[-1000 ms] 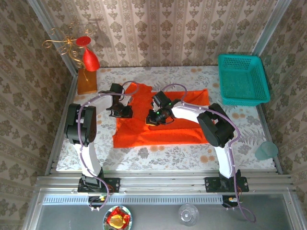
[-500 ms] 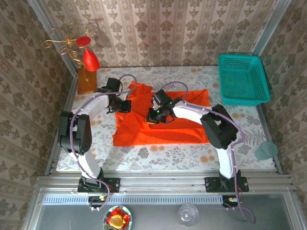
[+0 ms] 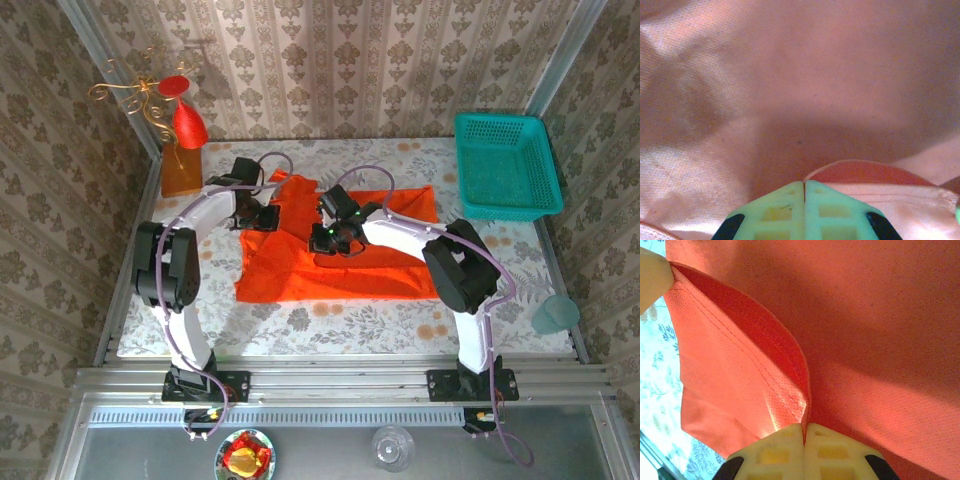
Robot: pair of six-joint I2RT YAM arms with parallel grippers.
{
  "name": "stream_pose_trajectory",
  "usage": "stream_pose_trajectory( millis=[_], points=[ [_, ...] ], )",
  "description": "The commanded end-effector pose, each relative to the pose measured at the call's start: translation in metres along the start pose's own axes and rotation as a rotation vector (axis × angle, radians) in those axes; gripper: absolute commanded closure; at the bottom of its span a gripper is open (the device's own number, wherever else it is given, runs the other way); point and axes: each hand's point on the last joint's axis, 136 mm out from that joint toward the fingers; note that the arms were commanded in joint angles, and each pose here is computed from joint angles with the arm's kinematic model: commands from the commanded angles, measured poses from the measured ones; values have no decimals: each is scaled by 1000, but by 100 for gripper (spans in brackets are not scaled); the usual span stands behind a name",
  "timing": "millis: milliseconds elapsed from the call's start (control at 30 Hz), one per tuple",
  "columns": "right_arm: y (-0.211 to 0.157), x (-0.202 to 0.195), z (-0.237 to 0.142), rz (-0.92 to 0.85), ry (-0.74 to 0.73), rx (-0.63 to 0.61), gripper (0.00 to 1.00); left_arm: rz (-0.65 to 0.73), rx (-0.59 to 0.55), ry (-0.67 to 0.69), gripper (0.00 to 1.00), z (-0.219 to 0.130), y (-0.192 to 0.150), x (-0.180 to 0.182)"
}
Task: Fold the inside-out t-shirt
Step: Smooth out the T-shirt at the center of the table.
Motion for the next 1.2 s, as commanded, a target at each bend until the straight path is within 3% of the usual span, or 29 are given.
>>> stream_pose_trajectory(
  millis=[0, 500, 600, 700, 867, 1000, 1167],
  points=[
    [4, -6, -4, -32, -59, -6, 100, 12, -4, 23, 100, 0, 8, 0],
    [9, -22, 8, -57, -126, -11, 100, 11, 50, 24, 100, 31, 15, 1],
    [9, -25, 6, -58, -153, -3, 99, 11, 61, 25, 96, 34, 17, -1],
    [12, -26, -1, -61, -176, -8, 79, 16, 51, 44, 84, 28, 19, -3],
    [9, -25, -26, -81, -209, -13, 68, -14, -12, 80, 69, -6, 16, -5],
    [-12, -20, -41, -115, -182, 43, 66, -58, -9, 80, 67, -26, -9, -7],
    [-42, -28, -52, -233, -199, 156, 66, -106, 71, 92, 80, -26, -74, -10]
  ],
)
Point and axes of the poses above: each hand's point on the last joint's axis, 136 mm out from that joint toward the fingers, its own z axis out along the fingers, its own x axis along the line the jaws close on, y = z × x, and after that the axes turned 14 degrees about -z, right-handed
